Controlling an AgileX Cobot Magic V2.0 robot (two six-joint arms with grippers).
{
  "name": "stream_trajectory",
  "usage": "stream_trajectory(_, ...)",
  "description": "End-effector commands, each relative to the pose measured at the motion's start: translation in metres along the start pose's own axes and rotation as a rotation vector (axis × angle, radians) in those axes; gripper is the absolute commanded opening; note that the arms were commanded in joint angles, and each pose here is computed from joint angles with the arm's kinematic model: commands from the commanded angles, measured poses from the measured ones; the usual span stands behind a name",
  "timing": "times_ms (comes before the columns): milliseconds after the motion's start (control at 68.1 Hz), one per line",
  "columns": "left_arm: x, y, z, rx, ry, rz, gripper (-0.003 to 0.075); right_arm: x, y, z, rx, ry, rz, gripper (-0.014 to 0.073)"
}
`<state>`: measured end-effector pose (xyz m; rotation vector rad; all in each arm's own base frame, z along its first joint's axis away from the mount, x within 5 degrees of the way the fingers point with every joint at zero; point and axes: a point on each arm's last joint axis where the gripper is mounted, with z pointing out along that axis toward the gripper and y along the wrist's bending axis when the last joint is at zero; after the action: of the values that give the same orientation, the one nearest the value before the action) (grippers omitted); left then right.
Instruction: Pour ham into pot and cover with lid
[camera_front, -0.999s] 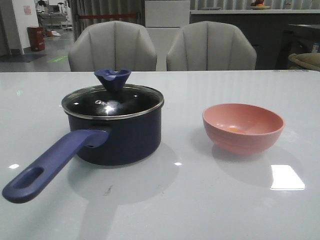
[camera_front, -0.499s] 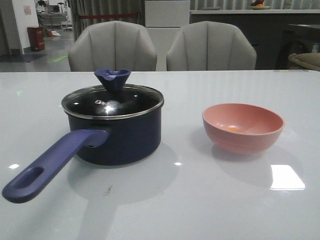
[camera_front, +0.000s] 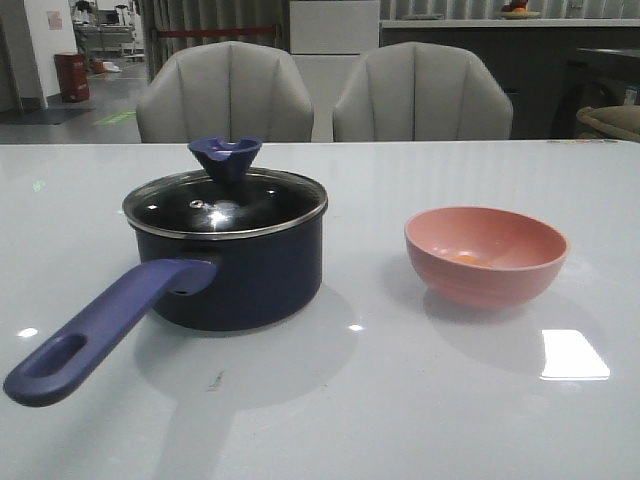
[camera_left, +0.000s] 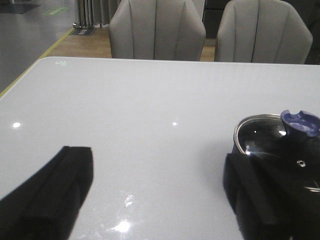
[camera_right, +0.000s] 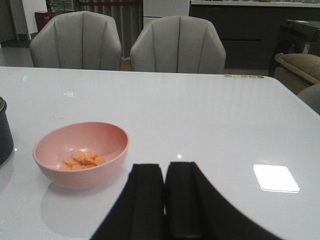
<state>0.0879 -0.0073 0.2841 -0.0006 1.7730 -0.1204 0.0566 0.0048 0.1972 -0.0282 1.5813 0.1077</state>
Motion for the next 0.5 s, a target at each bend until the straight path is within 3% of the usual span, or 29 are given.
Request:
stream_trajectory(0,-0.024,-0.002,0.004,0.003,-0.032,-0.016,0.0664,-0.01,0.0,-0.002,-0.002,-0.106,-0.02,0.0147)
stream_trajectory(338,-0.079,-0.019,0.057,0.074,0.3,0.008,0.0656,-0.01,0.0,-0.002,-0.002,-0.106,-0.02,0.0147)
stream_trajectory(485,-0.101,-0.034,0.092,0.131,0.368,-0.006,0.0657,-0.01,0.0,-0.002,-0.002,-0.106,-0.02,0.0147)
